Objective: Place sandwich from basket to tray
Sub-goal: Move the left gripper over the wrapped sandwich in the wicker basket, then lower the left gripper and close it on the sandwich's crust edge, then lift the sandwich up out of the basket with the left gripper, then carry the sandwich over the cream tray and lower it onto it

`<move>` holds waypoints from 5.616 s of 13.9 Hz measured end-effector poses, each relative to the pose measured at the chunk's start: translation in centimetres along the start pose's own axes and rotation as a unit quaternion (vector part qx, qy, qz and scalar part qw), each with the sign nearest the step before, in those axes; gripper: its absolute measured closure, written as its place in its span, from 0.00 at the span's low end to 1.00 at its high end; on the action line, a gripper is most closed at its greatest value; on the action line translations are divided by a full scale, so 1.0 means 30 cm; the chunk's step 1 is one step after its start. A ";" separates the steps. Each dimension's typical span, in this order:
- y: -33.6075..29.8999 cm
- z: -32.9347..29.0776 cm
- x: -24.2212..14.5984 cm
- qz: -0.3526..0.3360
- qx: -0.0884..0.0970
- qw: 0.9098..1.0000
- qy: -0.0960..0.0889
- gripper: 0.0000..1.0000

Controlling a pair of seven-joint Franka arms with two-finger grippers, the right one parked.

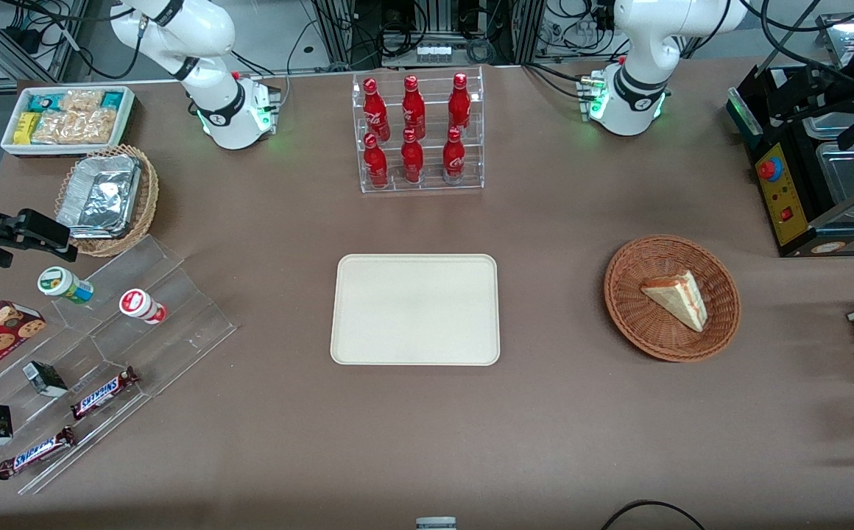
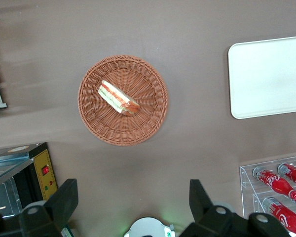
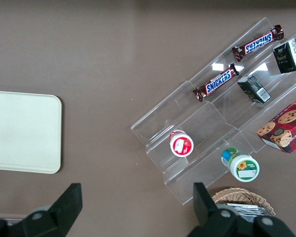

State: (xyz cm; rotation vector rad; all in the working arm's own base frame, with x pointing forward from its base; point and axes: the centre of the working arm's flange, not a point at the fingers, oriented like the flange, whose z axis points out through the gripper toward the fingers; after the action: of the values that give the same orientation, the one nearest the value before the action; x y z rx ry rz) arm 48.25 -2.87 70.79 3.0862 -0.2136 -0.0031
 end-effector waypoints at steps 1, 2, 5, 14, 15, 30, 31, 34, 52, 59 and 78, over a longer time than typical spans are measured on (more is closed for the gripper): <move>-0.001 0.000 0.000 0.000 0.000 1.000 0.000 0.00; -0.003 0.001 0.001 -0.001 0.000 1.000 -0.001 0.00; -0.024 0.037 0.026 -0.008 0.021 1.000 -0.013 0.00; -0.149 0.643 0.236 -0.297 0.084 0.951 -0.026 0.00; -0.171 0.731 0.227 -0.321 0.082 0.943 -0.026 0.00; -0.259 1.352 0.156 -0.459 0.001 0.887 0.045 0.00; -0.255 1.372 0.157 -0.463 0.001 0.885 0.049 0.00; -0.219 1.434 0.139 -0.460 0.002 0.886 0.051 0.00; -0.045 0.870 0.100 -0.388 0.016 0.922 -0.005 0.76; 0.396 0.507 0.077 -0.262 0.026 0.965 -0.009 0.75; 1.335 1.219 0.205 -0.055 0.019 0.997 0.045 0.73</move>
State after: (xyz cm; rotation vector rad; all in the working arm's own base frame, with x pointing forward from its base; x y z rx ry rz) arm 48.62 -45.09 36.20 3.1226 -0.0395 0.1382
